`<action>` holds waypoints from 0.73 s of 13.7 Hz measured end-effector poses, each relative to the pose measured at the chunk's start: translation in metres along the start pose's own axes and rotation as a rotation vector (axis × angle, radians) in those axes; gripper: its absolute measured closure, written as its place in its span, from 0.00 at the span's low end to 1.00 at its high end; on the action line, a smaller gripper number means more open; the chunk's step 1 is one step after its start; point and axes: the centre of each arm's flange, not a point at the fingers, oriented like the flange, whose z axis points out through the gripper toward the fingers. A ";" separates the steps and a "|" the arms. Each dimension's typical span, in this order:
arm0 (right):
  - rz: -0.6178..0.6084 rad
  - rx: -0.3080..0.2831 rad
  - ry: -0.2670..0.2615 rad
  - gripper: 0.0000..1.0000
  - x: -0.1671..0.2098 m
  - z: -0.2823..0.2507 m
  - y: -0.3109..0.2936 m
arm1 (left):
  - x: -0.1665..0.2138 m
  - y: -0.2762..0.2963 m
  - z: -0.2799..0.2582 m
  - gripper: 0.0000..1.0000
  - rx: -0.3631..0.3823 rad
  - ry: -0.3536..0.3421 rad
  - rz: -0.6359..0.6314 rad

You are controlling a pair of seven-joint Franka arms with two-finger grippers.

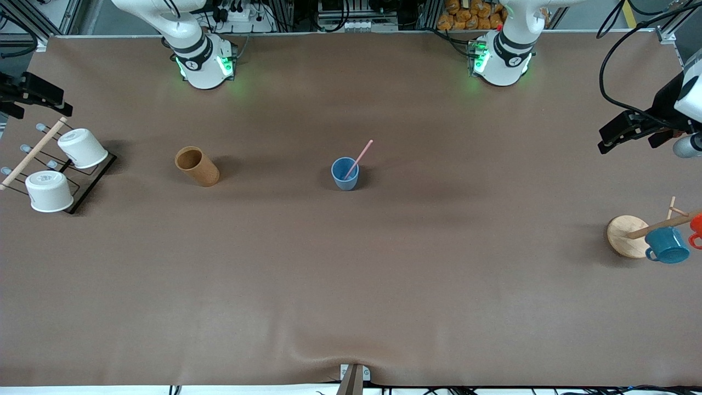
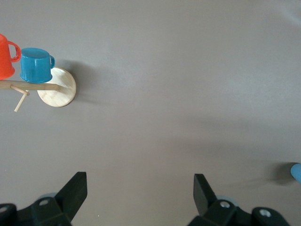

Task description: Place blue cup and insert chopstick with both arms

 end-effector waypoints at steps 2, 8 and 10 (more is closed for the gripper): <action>0.015 -0.008 0.011 0.00 0.001 -0.002 0.000 | 0.000 0.000 0.000 0.00 0.000 0.000 0.001; 0.073 -0.029 0.059 0.00 0.006 -0.006 0.000 | 0.000 0.001 -0.001 0.00 -0.001 0.004 0.001; 0.079 -0.030 0.067 0.00 0.007 -0.007 0.000 | 0.000 0.001 -0.003 0.00 -0.002 0.008 0.001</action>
